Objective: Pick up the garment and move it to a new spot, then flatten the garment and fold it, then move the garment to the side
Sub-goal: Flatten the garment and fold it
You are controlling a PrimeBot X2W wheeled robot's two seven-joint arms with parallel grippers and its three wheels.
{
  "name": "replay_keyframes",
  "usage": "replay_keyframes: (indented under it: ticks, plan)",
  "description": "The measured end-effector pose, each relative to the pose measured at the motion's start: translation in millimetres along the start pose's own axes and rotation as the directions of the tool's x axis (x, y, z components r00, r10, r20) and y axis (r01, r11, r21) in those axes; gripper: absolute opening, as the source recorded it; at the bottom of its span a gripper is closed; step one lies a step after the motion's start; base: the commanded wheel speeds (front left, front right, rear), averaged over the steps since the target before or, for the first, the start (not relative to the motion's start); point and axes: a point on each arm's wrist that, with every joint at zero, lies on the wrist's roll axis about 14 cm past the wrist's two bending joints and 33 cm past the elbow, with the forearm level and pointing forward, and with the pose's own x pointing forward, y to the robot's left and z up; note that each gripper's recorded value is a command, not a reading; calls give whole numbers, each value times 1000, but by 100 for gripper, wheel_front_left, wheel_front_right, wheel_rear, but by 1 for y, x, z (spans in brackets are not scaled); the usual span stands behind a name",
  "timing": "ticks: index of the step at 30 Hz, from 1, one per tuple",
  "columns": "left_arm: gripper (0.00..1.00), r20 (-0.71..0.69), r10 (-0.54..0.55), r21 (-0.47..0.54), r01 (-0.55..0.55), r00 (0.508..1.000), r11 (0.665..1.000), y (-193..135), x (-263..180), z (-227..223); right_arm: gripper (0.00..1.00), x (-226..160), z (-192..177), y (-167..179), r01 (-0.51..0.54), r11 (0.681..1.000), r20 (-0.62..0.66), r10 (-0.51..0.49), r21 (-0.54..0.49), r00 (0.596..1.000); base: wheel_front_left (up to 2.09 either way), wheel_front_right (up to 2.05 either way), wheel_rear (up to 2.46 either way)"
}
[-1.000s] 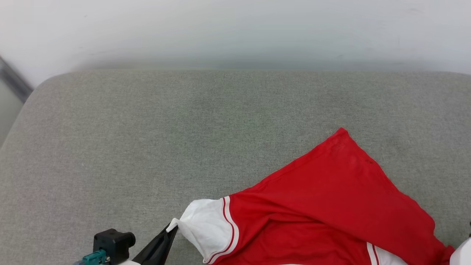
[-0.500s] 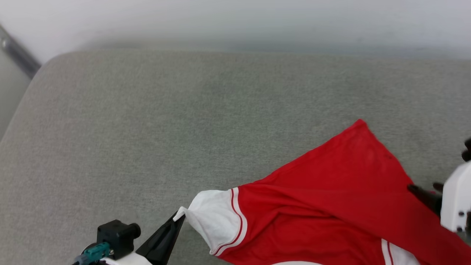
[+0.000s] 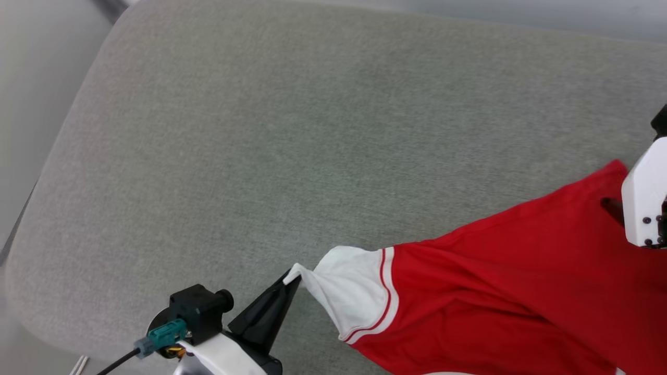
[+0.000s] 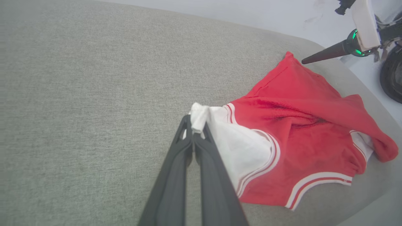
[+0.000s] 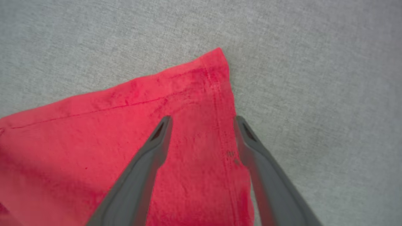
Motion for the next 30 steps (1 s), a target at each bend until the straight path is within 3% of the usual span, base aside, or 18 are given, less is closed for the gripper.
replay_keyframes:
  ticks: [5,12,13,14,15,23,30]
  plan:
    - [0,-6,35,-21,-35,999,999,6,0,-6,100,38,-10,6,3,998,-116,-10,-56,993,0,0,0]
    - [0,-23,86,-37,-87,996,996,17,-5,-14,100,63,-11,11,-9,996,-164,-5,-86,986,0,0,0]
    - [0,-25,90,-37,-91,996,995,18,-5,-15,82,65,-13,11,-15,997,-171,1,-80,985,0,0,0]
    - [0,-26,92,-37,-93,995,995,19,-6,-16,33,65,-14,12,-18,997,-178,5,-76,984,0,0,0]
    - [0,-26,93,-36,-94,995,995,19,-6,-16,0,65,-14,12,-20,997,-182,6,-74,983,0,0,0]
    - [0,7,92,-21,-92,996,996,19,-10,-8,0,58,-16,12,-10,997,-151,-1,-73,989,0,0,0]
    - [0,82,75,32,-78,994,996,17,-19,17,0,32,-6,15,2,998,-26,-4,-65,1000,0,0,0]
